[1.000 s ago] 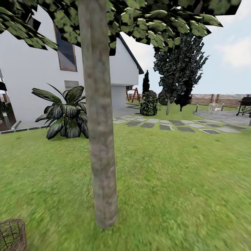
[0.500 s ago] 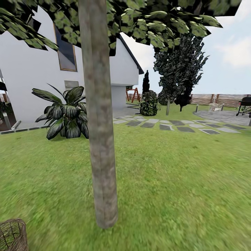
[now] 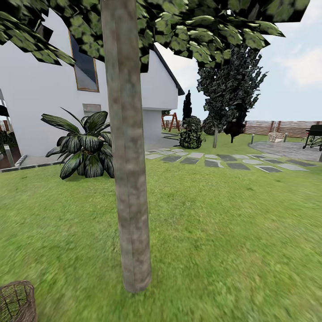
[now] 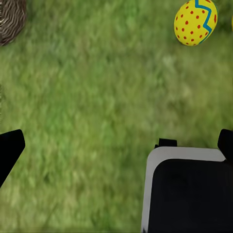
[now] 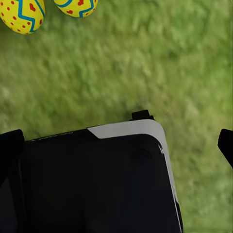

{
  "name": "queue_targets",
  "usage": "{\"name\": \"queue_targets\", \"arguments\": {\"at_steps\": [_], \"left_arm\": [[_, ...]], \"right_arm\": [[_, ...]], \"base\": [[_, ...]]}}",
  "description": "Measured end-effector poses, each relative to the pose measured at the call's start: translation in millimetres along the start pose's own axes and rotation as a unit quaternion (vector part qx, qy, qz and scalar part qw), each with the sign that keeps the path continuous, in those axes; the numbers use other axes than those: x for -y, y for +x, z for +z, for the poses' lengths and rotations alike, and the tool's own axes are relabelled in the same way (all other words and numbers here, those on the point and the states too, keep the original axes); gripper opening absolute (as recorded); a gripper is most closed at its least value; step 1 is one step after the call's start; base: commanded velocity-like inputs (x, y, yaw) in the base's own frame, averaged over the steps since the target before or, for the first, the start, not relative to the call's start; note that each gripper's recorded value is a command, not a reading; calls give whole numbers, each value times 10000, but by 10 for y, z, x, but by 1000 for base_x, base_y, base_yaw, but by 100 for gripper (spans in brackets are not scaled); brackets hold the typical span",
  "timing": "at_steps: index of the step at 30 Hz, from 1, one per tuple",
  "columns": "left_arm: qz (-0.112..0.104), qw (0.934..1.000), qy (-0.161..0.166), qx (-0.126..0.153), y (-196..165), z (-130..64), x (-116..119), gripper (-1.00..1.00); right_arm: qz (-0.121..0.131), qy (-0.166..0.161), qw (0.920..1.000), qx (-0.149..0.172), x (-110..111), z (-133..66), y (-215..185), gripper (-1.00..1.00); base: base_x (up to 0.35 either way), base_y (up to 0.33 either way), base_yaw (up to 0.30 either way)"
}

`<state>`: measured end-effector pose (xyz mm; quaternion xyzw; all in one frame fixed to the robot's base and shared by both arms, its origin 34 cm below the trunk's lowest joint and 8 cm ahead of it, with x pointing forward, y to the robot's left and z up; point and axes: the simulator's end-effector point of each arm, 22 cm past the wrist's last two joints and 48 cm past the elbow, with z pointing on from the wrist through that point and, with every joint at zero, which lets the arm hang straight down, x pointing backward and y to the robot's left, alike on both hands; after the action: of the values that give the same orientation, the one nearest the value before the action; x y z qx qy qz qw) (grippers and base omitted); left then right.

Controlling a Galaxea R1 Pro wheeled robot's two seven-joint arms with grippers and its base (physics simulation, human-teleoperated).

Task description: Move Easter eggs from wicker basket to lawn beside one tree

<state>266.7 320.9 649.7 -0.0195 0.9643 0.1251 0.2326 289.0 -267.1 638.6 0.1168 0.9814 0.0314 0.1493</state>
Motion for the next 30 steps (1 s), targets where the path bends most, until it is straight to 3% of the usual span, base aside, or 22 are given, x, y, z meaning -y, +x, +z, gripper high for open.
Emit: {"name": "queue_targets", "arguments": {"at_steps": [30], "left_arm": [[-27, 10000, -27, -39, 20, -46, -12, 100]], "right_arm": [[1, 1, 10000, -2, 2, -44, 14, 100]], "base": [[0, 0, 0]]}}
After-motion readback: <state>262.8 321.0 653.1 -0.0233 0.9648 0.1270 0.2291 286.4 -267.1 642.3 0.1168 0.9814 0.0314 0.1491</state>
